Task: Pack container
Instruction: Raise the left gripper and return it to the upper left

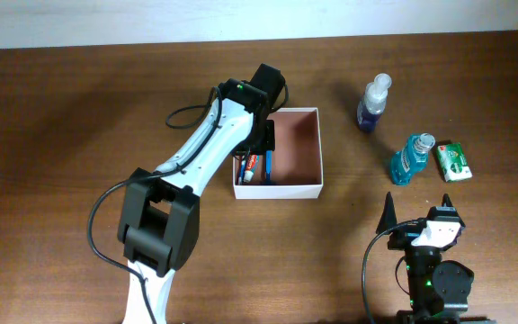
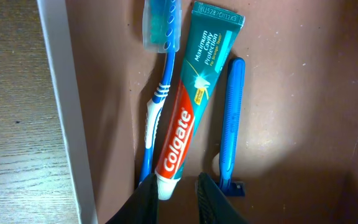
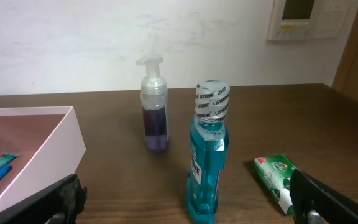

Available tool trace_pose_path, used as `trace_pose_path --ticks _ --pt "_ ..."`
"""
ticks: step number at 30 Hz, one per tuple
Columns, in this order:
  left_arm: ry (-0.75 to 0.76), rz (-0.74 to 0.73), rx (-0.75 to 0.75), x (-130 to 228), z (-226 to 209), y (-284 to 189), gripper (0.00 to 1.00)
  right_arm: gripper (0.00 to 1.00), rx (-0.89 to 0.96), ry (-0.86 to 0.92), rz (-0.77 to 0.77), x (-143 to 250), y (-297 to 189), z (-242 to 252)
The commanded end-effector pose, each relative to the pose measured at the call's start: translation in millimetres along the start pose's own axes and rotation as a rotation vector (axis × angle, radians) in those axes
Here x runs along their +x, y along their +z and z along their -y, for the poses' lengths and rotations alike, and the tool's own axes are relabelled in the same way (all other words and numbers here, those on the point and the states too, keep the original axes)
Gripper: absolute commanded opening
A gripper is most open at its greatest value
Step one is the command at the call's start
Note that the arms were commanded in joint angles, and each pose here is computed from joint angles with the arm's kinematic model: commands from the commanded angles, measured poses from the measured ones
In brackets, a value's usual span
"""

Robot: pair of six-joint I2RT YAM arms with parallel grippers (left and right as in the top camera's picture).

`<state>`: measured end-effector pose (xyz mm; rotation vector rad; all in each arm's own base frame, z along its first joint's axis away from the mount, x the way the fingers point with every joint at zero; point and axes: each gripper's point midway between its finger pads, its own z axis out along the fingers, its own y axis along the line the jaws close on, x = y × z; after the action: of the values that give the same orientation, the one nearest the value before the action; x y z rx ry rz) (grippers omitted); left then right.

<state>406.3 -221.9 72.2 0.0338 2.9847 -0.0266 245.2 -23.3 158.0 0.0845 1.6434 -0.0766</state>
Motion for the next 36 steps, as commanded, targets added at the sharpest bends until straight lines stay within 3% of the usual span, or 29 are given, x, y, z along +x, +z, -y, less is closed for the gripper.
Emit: trace_pose_path --ticks 1,6,12,15,16,17,27,33,36 --pt "0.006 0.008 -0.004 -2 -1 -1 0.22 0.98 0.015 0.001 -0.006 3 0 3" --pt "0.108 0.064 0.035 -20 9 -36 0.32 0.98 0.015 0.001 -0.006 3 0 3" --pt "0.166 0.170 0.066 -41 12 -114 0.38 0.99 0.015 0.001 -0.006 3 0 3" --pt "0.134 0.273 -0.044 -52 -19 -164 0.43 0.99 0.015 0.001 -0.006 3 0 3" --pt "0.122 0.294 -0.082 -54 -29 -173 0.84 0.98 0.015 0.001 -0.006 3 0 3" --pt "0.106 0.316 -0.126 -57 -42 -182 1.00 0.98 0.015 0.001 -0.006 3 0 3" --pt "-0.157 0.289 -0.274 -75 -176 -190 1.00 0.98 0.015 0.001 -0.006 3 0 3" --pt "-0.330 0.218 -0.104 -72 -237 -182 1.00 0.98 0.015 0.001 -0.006 3 0 3" --pt "-0.306 0.208 0.012 -73 -245 -181 1.00 0.98 0.015 0.001 -0.006 3 0 3"
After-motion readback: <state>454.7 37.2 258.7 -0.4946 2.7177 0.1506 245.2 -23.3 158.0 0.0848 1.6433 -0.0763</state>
